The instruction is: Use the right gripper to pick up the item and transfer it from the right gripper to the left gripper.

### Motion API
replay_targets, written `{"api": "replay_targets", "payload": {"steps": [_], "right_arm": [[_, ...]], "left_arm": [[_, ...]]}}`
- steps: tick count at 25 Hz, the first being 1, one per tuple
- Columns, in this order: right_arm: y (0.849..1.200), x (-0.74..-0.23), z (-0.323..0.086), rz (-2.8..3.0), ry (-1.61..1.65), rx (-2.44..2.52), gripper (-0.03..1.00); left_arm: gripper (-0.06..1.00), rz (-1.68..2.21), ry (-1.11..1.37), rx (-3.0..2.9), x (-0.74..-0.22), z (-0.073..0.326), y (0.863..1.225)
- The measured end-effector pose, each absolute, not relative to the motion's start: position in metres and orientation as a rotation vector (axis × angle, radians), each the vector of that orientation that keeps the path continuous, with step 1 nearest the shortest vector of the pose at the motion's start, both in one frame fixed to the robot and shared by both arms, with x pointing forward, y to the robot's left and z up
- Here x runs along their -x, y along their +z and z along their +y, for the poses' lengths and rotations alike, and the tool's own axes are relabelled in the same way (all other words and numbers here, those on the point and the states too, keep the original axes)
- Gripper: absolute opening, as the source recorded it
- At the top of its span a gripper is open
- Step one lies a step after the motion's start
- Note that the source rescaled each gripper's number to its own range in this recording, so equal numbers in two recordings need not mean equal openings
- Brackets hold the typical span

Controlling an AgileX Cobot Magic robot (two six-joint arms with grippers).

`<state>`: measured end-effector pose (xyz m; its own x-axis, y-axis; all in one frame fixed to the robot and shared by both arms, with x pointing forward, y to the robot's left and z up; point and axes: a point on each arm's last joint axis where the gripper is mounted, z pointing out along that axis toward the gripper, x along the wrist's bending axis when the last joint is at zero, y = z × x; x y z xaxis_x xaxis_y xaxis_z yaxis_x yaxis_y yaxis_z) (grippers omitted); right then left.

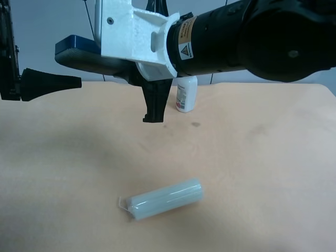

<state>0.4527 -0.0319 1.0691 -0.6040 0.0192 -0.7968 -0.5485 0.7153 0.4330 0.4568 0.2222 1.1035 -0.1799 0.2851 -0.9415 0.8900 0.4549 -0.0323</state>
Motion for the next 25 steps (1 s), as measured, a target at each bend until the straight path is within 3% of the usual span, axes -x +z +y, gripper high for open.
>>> {"api": "replay_targets", "payload": {"steps": [25], "right_arm": [[1.047, -0.461, -0.015, 2.028, 0.874, 0.492, 0.00]], "left_arm": [[1.00, 1.717, -0.877, -1.003, -0.451, 0.219, 1.106]]}}
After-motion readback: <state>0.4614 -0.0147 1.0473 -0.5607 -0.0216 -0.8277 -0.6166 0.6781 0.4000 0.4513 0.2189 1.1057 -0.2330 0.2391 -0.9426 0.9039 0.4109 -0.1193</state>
